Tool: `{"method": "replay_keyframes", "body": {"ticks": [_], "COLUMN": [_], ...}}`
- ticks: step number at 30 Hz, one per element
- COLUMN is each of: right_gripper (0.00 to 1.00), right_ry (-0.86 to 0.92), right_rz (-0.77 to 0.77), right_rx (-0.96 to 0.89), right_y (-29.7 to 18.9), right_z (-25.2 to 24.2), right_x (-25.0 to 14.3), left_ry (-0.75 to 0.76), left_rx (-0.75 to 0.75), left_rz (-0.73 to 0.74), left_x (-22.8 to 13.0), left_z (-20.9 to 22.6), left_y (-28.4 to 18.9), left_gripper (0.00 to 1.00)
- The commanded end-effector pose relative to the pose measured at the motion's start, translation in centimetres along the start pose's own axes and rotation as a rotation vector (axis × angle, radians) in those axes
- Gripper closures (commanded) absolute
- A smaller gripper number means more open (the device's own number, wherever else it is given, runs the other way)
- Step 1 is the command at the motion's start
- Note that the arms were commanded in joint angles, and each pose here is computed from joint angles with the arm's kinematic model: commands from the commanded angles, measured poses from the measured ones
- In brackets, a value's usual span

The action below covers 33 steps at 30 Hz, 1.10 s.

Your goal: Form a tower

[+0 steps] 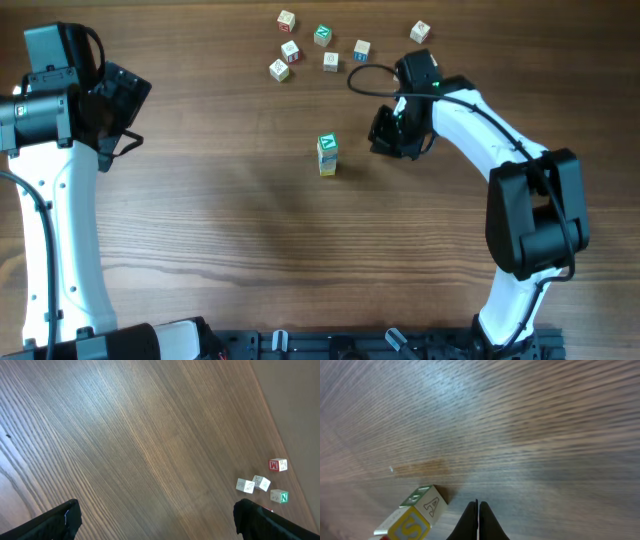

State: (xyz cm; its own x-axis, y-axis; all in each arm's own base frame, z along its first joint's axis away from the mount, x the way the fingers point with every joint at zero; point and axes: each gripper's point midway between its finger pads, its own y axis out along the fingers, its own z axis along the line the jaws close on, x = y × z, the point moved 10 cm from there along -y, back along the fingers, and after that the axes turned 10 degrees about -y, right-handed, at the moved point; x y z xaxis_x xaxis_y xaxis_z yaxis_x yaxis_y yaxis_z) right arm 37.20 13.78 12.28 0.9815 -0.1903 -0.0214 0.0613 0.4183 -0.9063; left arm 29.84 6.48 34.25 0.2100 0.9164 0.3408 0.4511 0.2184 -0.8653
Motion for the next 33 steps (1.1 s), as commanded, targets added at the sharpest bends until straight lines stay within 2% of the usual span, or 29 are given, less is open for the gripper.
{"method": "replay_keyframes", "body": {"ticks": [1, 7, 12, 33], "right_gripper": [0.96, 0.96, 0.96, 0.96], "right_ry": [0.002, -0.019, -0.097, -0.099], "right_rz": [0.078, 0.074, 0.099, 0.147], "right_rx": [0.106, 0.249, 0.425, 0.467], "right_y": [2.0, 4.7, 4.3, 4.5], "right_z": [-0.5, -1.6, -0.3, 0.8], "right_x": [-1.2, -2.5, -2.4, -3.2], "left_ry": [-0.012, -0.012, -0.012, -0.012], "left_rx": [-0.015, -0.015, -0.016, -0.015], "left_rz": [-0.019, -0.019, -0.019, -0.019], "left_x": [0.3, 0.3, 0.3, 0.3], "left_z": [0.1, 0.1, 0.1, 0.1], "left_y": [-0.6, -0.6, -0.6, -0.6], "left_gripper": [0.0, 0.0, 0.0, 0.0]}}
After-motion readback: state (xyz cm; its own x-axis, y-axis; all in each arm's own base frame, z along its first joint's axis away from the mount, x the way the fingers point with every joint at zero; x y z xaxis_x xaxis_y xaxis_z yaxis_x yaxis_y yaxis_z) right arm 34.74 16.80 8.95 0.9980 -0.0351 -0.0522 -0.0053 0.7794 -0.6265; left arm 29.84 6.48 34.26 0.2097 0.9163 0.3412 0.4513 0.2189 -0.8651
